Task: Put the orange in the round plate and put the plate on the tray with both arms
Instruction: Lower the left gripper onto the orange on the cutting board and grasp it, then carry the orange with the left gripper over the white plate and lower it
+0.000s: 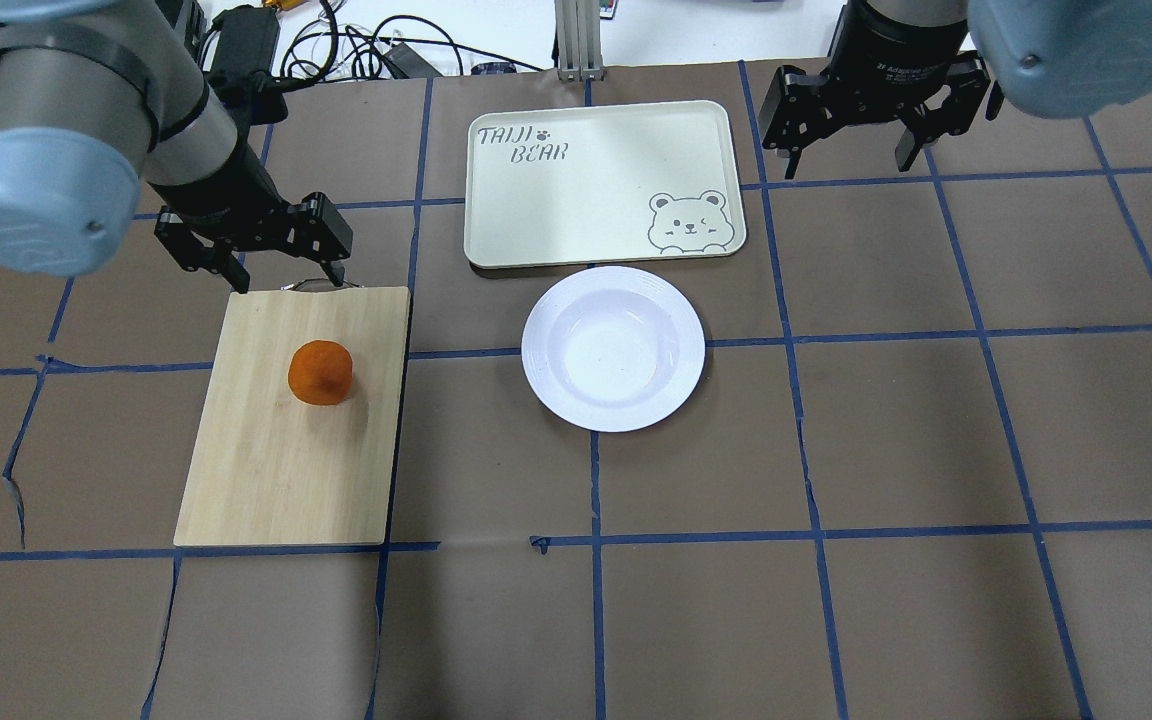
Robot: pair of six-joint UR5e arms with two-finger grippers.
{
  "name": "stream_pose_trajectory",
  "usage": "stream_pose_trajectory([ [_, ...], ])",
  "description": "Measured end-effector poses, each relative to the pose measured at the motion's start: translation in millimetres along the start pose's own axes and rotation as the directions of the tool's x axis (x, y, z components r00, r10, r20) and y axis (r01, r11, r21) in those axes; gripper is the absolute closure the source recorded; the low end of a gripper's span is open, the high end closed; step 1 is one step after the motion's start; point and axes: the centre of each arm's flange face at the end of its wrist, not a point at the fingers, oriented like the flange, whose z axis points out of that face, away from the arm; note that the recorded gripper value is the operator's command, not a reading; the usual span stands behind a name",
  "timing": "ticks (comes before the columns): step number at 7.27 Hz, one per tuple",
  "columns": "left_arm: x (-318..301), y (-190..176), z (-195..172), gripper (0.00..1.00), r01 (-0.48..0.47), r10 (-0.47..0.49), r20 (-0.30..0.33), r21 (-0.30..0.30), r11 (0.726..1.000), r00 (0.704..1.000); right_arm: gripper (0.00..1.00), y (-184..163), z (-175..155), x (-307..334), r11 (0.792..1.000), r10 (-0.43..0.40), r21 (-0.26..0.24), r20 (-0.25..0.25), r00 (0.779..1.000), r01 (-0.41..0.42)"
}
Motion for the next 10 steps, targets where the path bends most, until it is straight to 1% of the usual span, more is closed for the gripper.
stream_pose_trajectory([
  [1, -9.7, -8.5, 36.5, 0.0, 0.006, -0.006, 0.026, -0.007, 1.0, 1.0, 0.0, -0.2, -0.6, 0.2, 1.0, 0.002, 0.001, 0.0, 1.0, -0.002],
  [2, -17.5, -14.1, 65.5, 0.0, 0.007, -0.005, 0.064, -0.031, 0.999, 0.998, 0.0, -0.4, 1.0, 0.0, 1.0, 0.004, -0.002, 0.002, 1.0, -0.004],
  [3, -21.4, -15.2, 90.3, 0.0, 0.004, 0.002, 0.081, -0.07, 0.998, 0.997, 0.0, -0.5, 2.6, -0.4, 1.0, 0.005, -0.005, 0.004, 1.0, -0.005],
  [4, -22.7, -13.0, 113.4, 0.0, 0.001, 0.008, 0.085, -0.113, 0.994, 0.996, 0.0, -0.4, 3.3, -0.9, 1.0, 0.005, -0.006, 0.005, 1.0, -0.005],
  [5, -23.3, -9.8, 133.1, 0.21, -0.003, 0.016, 0.086, -0.149, 0.989, 0.996, 0.0, -0.4, 3.9, -1.1, 1.0, 0.006, -0.007, 0.005, 1.0, -0.006],
  [6, -23.5, -8.9, 146.6, 0.84, -0.014, 0.028, 0.081, -0.174, 0.985, 0.996, 0.0, -0.7, 4.2, -0.8, 1.0, 0.006, -0.007, 0.004, 1.0, -0.006],
  [7, -23.5, -9.9, 154.9, 1.0, -0.04, 0.055, 0.074, -0.191, 0.981, 0.996, 0.0, -1.2, 4.7, -0.4, 1.0, 0.007, -0.008, 0.002, 1.0, -0.007],
  [8, -23.8, -11.8, 157.2, 1.0, -0.07, 0.085, 0.068, -0.196, 0.978, 0.994, 0.0, -1.6, 5.5, -0.3, 1.0, 0.006, -0.009, 0.0, 1.0, -0.006],
  [9, -24.0, -14.8, 153.8, 1.0, -0.081, 0.095, 0.069, -0.189, 0.979, 0.993, 0.0, -2.2, 5.9, -0.5, 1.0, 0.006, -0.01, 0.001, 1.0, -0.006],
  [10, -20.1, -19.7, 141.9, 1.0, -0.084, 0.096, 0.067, -0.166, 0.983, 0.993, 0.0, -2.5, 6.0, -0.6, 1.0, 0.006, -0.01, 0.001, 1.0, -0.006],
])
